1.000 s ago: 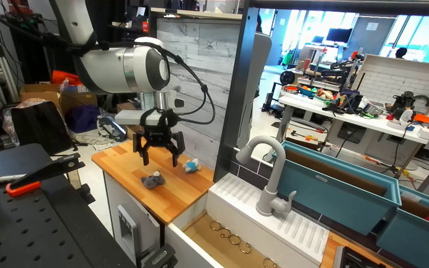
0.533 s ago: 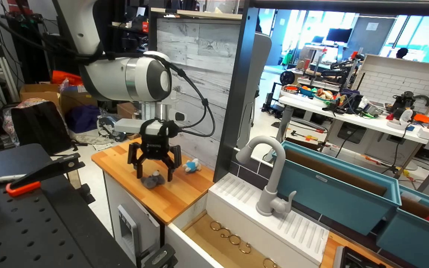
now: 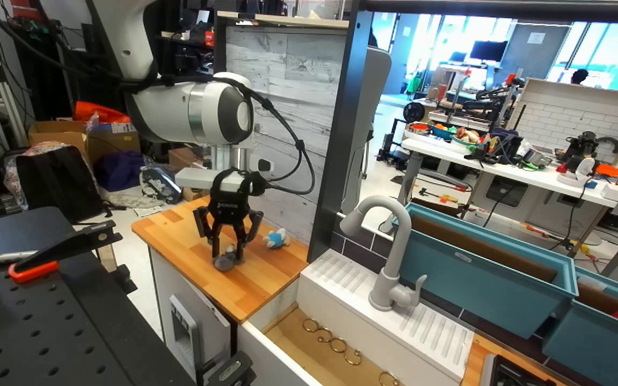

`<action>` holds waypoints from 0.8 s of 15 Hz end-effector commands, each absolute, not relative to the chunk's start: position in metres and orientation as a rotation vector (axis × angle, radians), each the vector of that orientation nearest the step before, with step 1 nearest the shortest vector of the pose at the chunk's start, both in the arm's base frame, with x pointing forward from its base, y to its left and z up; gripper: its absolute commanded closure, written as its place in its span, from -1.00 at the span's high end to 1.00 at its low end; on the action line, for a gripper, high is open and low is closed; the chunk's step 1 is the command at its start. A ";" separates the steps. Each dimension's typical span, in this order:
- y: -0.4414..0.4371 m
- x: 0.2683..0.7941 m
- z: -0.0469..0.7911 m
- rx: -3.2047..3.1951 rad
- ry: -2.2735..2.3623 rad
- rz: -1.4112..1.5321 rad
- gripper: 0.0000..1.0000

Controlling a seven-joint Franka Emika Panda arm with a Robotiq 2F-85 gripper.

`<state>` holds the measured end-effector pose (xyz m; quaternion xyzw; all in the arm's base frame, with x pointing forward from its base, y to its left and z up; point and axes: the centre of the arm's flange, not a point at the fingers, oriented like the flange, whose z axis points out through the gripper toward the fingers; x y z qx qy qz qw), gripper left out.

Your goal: Move the grey plush toy backwards.

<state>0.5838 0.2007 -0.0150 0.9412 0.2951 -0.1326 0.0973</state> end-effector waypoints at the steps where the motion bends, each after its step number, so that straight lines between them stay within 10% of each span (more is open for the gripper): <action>1: 0.202 0.592 -0.018 2.795 0.889 -0.415 -0.60; 4: 0.204 0.586 -0.011 2.792 0.890 -0.397 -0.97; 12: 0.259 0.585 0.036 2.788 0.989 -0.276 -0.94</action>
